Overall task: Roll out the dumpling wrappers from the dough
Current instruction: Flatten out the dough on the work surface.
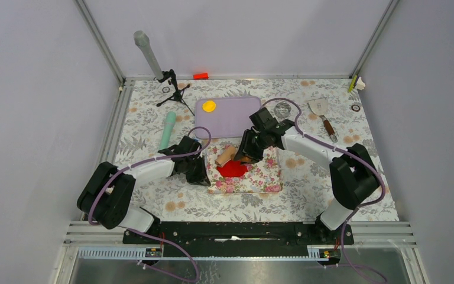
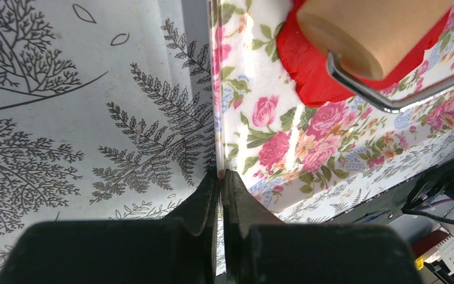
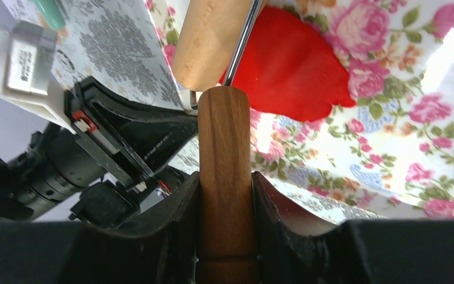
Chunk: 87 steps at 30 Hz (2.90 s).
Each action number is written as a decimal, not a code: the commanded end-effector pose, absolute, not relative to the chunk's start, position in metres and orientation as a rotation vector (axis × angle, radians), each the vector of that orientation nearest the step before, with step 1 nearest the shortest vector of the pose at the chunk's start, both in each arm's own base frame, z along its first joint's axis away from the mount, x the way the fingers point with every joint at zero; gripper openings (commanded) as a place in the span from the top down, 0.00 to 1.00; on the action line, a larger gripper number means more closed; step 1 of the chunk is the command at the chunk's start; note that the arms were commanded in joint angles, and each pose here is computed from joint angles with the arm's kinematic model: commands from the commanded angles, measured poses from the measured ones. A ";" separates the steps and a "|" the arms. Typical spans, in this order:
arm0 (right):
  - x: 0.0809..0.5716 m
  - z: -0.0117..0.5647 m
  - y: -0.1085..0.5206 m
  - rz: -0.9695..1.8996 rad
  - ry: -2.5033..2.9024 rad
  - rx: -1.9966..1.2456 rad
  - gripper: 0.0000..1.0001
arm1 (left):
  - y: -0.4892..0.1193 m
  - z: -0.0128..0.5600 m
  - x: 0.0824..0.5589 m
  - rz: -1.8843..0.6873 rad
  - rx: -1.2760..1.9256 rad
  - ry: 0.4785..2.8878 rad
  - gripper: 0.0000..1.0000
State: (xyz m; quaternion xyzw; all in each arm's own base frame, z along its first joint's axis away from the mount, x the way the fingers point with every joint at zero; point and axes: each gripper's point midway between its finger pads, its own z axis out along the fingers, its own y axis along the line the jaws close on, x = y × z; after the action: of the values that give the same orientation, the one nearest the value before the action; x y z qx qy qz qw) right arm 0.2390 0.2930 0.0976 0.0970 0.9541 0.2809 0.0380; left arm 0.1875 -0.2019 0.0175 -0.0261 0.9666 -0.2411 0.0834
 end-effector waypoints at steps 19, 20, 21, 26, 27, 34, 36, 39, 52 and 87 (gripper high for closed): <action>0.235 0.186 0.267 0.936 2.423 -0.474 1.00 | -0.219 0.086 0.192 -0.852 0.038 2.761 0.50; 0.236 0.189 0.263 0.939 2.393 -0.488 1.00 | -0.220 0.096 0.194 -0.863 0.060 2.742 0.45; 0.238 0.193 0.258 0.936 2.362 -0.489 1.00 | -0.220 0.104 0.193 -0.871 0.087 2.733 0.40; 0.234 0.211 0.250 1.004 2.219 -0.611 1.00 | -0.227 0.157 0.169 -1.059 0.374 2.679 0.18; 0.232 0.214 0.250 1.013 2.193 -0.645 1.00 | -0.228 0.170 0.167 -1.097 0.413 2.645 0.15; 0.210 0.253 0.262 1.170 1.976 -0.843 1.00 | -0.228 0.246 0.184 -1.418 0.409 2.339 0.01; 0.205 0.267 0.268 1.243 1.895 -0.862 1.00 | -0.227 0.252 0.191 -1.469 0.383 2.293 0.01; 0.199 0.282 0.276 1.347 1.814 -0.890 1.00 | -0.227 0.255 0.196 -1.515 0.371 2.267 0.01; 0.195 0.293 0.296 1.589 1.737 -0.912 1.00 | -0.245 0.281 0.197 -1.816 0.348 2.094 0.01; 0.204 0.309 0.282 1.885 1.689 -0.357 0.01 | -0.267 0.314 0.209 -1.905 0.296 1.929 1.00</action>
State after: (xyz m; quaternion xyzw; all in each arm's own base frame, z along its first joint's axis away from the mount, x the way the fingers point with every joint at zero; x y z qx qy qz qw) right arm 0.2058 0.2806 0.2739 -0.1692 0.6932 0.6399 0.2853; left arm 0.2073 -0.2665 0.2786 0.0702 0.7352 -0.6579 0.1476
